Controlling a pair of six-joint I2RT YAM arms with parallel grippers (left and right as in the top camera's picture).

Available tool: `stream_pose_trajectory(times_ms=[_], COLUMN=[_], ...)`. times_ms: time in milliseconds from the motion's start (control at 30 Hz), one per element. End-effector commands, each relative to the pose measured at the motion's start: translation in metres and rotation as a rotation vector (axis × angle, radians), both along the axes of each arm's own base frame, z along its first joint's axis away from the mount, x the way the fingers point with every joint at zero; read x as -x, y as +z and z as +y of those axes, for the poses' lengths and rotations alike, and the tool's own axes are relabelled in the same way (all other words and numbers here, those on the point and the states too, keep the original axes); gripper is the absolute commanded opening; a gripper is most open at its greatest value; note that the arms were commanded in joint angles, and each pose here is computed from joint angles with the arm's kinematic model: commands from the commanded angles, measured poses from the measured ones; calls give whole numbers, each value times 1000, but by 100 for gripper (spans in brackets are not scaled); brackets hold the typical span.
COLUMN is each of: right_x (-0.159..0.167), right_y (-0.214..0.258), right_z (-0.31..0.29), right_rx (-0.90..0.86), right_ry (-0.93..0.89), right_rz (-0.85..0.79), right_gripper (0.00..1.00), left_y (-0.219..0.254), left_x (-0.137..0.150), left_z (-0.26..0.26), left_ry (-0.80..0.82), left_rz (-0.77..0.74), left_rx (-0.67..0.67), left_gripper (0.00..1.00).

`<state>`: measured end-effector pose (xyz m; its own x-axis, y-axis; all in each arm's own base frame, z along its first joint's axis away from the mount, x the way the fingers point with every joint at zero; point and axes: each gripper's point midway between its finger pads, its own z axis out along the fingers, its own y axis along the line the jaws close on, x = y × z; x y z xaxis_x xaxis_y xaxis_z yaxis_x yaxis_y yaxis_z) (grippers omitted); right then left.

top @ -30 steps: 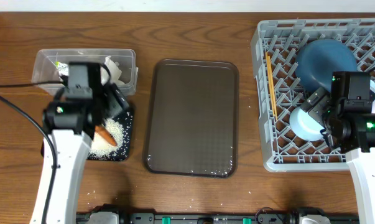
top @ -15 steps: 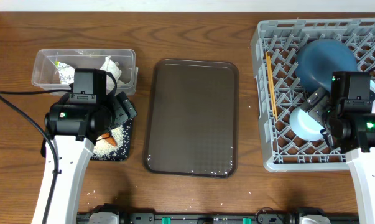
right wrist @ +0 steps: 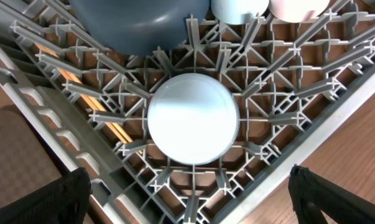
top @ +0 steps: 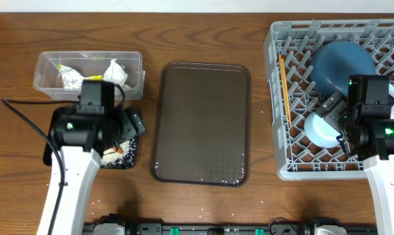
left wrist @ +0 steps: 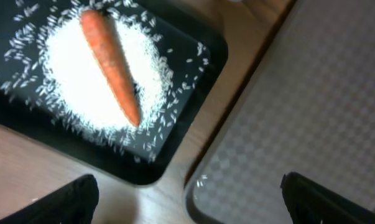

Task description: Sort waste into correct bins and load items into the dishwasher rack

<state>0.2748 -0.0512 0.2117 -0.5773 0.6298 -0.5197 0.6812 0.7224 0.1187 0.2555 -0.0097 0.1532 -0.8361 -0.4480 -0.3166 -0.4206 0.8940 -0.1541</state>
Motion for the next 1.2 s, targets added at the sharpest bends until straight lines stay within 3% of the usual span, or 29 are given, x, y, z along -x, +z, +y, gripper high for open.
stream_pose_trajectory(times_ms=[0,300,533,867,1167], right_x=[-2,-2,-2,-2,-2], right_y=[7,7,7,7,7], right_z=[-3,-3,-3,-3,-2], right_rx=[13,13,13,13,13], right_ry=[0,0,0,0,0], right_rz=[-16,-16,-16,-16,-16], right_gripper=[99,99,99,99,99], left_y=[-17,-42,-34,-37,-17], left_x=[13,31,21,9,12], left_z=[-2,-2,-2,2,18], left_ry=[-148,-200,-186,-154,-85], left_rz=[-59,-477,-717,-945,-1047], left_rx=[-44,-91,-103,-121,-186], left_gripper=[96,96,96,96,96])
